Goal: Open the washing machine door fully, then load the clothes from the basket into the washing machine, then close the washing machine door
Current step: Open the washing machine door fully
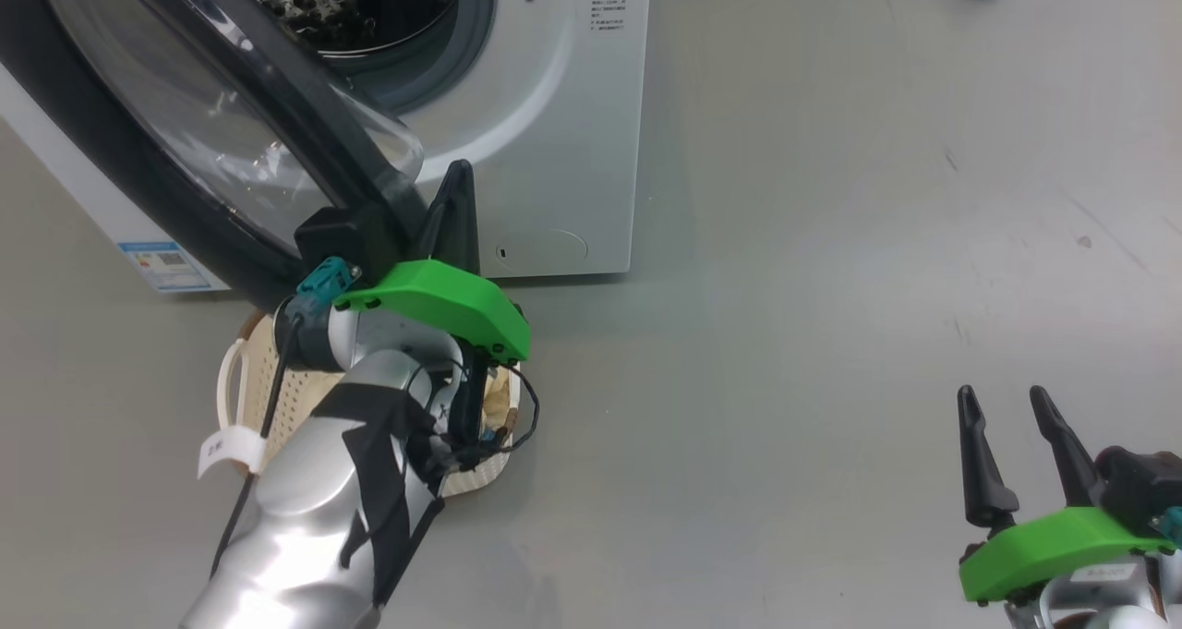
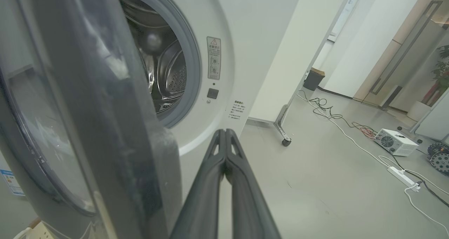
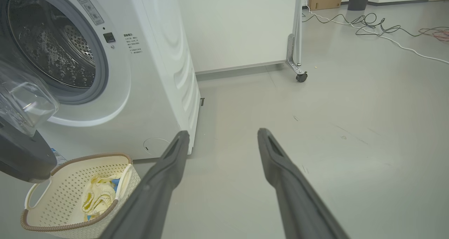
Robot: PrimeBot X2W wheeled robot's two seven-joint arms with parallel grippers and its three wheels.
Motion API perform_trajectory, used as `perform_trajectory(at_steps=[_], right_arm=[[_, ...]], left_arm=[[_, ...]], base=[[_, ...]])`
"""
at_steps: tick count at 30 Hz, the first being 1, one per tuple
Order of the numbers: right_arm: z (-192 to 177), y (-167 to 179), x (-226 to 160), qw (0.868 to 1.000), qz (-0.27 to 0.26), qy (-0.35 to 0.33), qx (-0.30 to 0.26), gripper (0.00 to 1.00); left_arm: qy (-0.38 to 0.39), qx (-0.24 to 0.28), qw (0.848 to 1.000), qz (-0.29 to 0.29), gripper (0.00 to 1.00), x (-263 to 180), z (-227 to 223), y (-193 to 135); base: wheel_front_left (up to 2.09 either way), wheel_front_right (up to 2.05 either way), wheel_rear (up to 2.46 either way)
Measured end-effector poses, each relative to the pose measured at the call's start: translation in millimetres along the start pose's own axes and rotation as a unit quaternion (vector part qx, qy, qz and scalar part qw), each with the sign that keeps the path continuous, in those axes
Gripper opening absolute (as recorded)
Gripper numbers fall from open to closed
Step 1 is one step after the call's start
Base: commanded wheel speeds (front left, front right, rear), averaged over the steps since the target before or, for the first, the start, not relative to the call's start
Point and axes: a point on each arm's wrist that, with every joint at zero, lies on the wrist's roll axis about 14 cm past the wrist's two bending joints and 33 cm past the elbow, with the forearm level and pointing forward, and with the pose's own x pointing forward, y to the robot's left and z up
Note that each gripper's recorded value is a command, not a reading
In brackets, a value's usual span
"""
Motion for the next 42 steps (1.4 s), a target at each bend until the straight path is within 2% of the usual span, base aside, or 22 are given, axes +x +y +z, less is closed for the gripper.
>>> perform_trajectory(at_steps=[7,22,42], right_arm=[[3.2,4.8,3.2,1.0,0.008,-0.005,0.0,1.0],[4.0,10.8,12.7,1.0,0.019,-0.004,-0.001,1.0],[-6.6,50.2,36.5,0.997,0.078,0.016,-0.001,1.0]], left_arm=[[0.015,0.0,0.999,0.029,0.0,-6.0,-10.5,20.7],[0.016,-0.001,0.999,0.042,0.0,-17.1,-13.2,31.1],[-0.004,0.011,0.998,0.065,0.0,-45.3,-2.5,51.8]], base=[[0.0,0.0,0.0],[0.0,0.0,0.0],[0.0,0.0,0.0]])
